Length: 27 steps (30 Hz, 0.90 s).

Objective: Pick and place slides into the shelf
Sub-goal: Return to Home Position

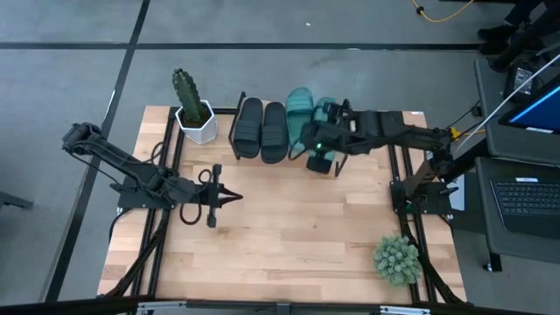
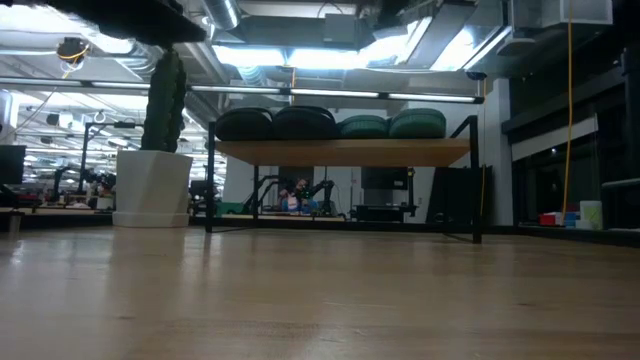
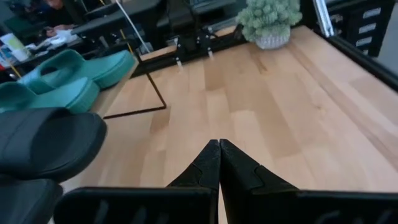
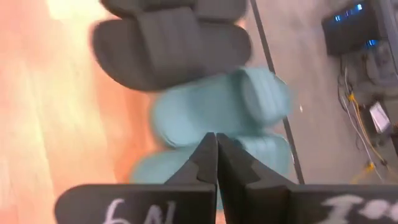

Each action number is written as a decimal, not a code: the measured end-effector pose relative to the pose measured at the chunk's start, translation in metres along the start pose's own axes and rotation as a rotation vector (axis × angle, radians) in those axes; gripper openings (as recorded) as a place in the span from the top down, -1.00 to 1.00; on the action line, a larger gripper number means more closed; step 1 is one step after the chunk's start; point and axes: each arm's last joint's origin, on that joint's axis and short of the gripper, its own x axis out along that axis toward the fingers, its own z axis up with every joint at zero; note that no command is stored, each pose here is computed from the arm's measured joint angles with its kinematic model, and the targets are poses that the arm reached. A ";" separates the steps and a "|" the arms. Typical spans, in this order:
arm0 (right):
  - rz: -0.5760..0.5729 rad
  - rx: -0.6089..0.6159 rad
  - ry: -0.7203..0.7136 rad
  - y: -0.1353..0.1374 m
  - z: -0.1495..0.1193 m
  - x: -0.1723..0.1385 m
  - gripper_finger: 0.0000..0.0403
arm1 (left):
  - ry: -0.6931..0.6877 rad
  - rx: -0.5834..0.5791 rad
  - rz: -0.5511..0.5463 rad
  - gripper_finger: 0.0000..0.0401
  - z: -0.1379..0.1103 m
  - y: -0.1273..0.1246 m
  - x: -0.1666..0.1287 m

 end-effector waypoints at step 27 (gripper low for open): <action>0.463 0.051 -0.716 0.043 -0.163 0.022 0.98 | -0.149 -0.117 0.076 1.00 0.000 0.066 -0.053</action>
